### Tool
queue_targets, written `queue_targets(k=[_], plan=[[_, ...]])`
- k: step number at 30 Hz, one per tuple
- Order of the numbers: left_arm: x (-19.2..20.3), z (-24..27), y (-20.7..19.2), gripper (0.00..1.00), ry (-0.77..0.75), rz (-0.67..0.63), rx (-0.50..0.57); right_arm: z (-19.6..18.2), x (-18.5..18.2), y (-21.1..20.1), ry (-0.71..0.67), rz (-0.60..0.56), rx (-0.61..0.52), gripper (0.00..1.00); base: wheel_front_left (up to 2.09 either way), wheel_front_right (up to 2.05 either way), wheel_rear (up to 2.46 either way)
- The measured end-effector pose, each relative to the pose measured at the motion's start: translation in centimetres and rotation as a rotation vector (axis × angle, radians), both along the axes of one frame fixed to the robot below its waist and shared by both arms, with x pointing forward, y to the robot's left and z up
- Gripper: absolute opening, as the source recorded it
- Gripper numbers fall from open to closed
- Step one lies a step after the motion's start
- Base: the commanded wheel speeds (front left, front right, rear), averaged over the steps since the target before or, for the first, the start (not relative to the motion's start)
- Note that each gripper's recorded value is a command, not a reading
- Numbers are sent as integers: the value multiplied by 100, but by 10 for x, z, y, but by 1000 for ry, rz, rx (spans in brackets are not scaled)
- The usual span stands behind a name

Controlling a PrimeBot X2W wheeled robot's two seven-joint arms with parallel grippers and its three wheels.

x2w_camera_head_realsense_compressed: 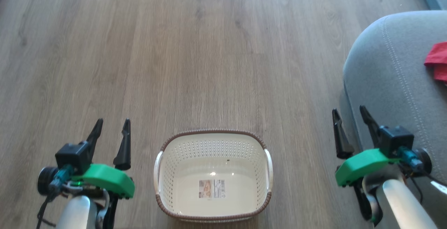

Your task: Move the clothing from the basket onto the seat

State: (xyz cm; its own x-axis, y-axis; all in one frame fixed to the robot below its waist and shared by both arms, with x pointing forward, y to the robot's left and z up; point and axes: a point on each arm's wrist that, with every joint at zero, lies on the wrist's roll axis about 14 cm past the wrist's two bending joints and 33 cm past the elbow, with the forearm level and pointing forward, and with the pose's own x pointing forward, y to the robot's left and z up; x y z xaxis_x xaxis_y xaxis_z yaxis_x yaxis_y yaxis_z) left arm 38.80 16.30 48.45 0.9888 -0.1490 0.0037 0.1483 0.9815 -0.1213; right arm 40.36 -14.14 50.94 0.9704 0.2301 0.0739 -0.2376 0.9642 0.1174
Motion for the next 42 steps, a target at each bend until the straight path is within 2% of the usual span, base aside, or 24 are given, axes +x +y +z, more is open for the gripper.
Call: queue_targets(k=[19, 34, 35, 42], plan=[[-27, -13, 15, 100, 30, 89, 13, -17, -39, 12, 50, 14, 28, 100, 0, 0, 0], [-27, -18, 21, 100, 47, 114, 10, -21, -39, 0, 63, -27, 26, 100, 0, 0, 0], [-29, -22, 21, 0, 62, 113, 8, -25, -40, 0, 76, -26, 25, 0, 0, 0, 0], [-54, -64, 22, 0, 207, 131, -23, -63, -59, -2, 203, -39, 43, 0, 0, 0, 0]])
